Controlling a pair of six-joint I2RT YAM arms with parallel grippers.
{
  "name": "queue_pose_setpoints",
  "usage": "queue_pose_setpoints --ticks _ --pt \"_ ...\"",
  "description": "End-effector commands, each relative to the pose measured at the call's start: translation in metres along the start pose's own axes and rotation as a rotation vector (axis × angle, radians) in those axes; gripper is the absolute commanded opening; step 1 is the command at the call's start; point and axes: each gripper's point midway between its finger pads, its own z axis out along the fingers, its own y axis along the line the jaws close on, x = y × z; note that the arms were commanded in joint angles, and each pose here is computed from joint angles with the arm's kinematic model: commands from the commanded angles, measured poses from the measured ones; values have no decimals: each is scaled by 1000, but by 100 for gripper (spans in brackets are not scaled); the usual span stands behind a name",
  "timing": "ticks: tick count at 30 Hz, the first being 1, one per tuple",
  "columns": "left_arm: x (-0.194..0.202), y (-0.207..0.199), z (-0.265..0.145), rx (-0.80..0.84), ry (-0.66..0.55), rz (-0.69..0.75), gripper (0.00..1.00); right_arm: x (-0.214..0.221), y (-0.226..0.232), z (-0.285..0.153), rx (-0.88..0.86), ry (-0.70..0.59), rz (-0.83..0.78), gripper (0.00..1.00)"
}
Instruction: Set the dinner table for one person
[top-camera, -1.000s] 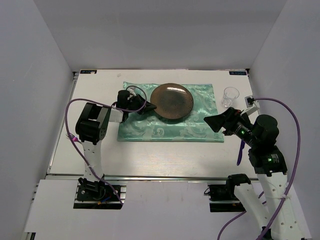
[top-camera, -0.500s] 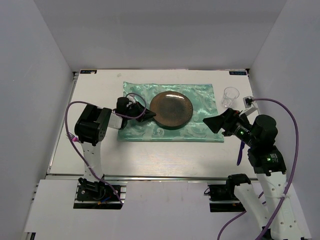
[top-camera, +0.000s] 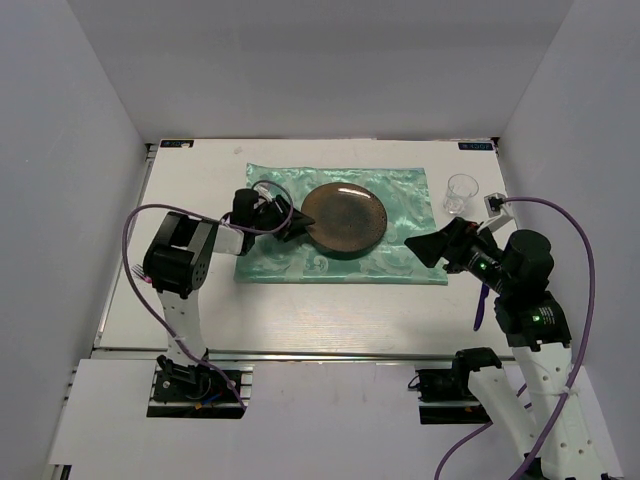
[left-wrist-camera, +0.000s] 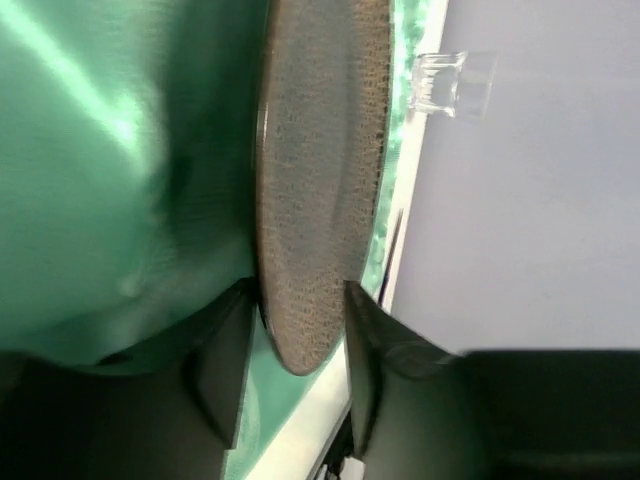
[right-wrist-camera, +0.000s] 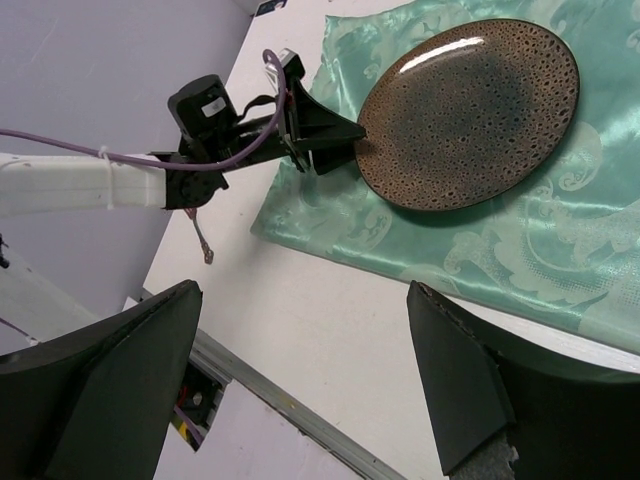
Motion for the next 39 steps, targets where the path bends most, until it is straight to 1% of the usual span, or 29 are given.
queue_pose_setpoints --ticks 1,2,3,4,5,7,8,9,11,12,14,15,16,17,18,19,20,21,22,24,25,26,27,28,30,31,33,35,39 --pt "-19 -64 -15 92 -52 123 53 -7 5 3 -40 -25 -33 89" --pt "-19 -65 -18 67 -56 108 56 -6 5 4 -41 -23 -31 89" --pt "-20 -64 -21 44 -60 117 92 -5 2 7 -40 -22 -31 89" --pt "-21 -61 -22 4 -67 111 98 -4 -1 10 -32 -13 -23 89" --pt "-26 -55 -28 -98 -86 81 98 -4 -3 13 -28 -11 -21 89" --pt "-29 -47 -34 -194 -90 86 98 -3 -10 22 -15 9 -1 89" --pt "-27 -36 -41 -286 -82 50 98 -3 -13 25 -3 15 6 89" --pt "-29 -29 -48 -327 -84 25 98 -6 -15 28 3 8 5 89" --pt "-20 -15 -59 -406 -51 -27 98 -11 -33 39 83 2 18 89" --pt "-26 -9 -66 -469 -88 -3 98 -16 -39 43 117 -2 11 89" --pt "-31 -1 -84 -589 -125 7 98 -27 -63 57 241 24 9 89" --pt "-36 3 -94 -642 -155 26 98 -26 -80 70 303 66 23 89" --pt "-31 7 -103 -689 -142 24 98 -49 -85 69 371 27 -2 89" --pt "-31 8 -109 -713 -147 34 98 -59 -94 73 424 21 -13 89" --pt "-36 8 -118 -758 -175 53 98 -58 -112 85 486 52 -7 89" --pt "-31 10 -132 -815 -168 45 98 -79 -114 89 519 27 -31 89" --pt "-32 8 -139 -839 -168 68 98 -85 -132 90 604 39 -69 89" --pt "-31 5 -145 -851 -164 77 98 -78 -159 103 684 110 -56 89" --pt "-31 8 -162 -922 -185 92 98 -93 -169 99 775 119 -78 89" --pt "-27 14 -178 -965 -186 103 98 -87 -202 113 873 180 -83 89" --pt "-23 19 -189 -1012 -186 105 98 -89 -212 114 914 181 -94 89" --pt "-21 17 -196 -1016 -182 138 98 -100 -218 118 935 160 -115 89" --pt "-14 23 -202 -1035 -165 144 98 -94 -237 124 983 187 -118 87" --pt "-12 25 -207 -1042 -165 156 98 -99 -248 123 1037 178 -143 85" --pt "-9 21 -212 -999 -163 233 98 -104 -267 138 1042 211 -183 82" --pt "-4 29 -212 -989 -156 249 98 -108 -271 145 1033 214 -203 81" --pt "-2 15 -208 -893 -154 317 98 -115 -282 160 1037 226 -229 80" --pt "7 3 -202 -804 -114 339 98 -125 -292 173 1035 217 -245 80" --pt "16 6 -196 -770 -67 343 98 -133 -310 187 1056 241 -277 79"
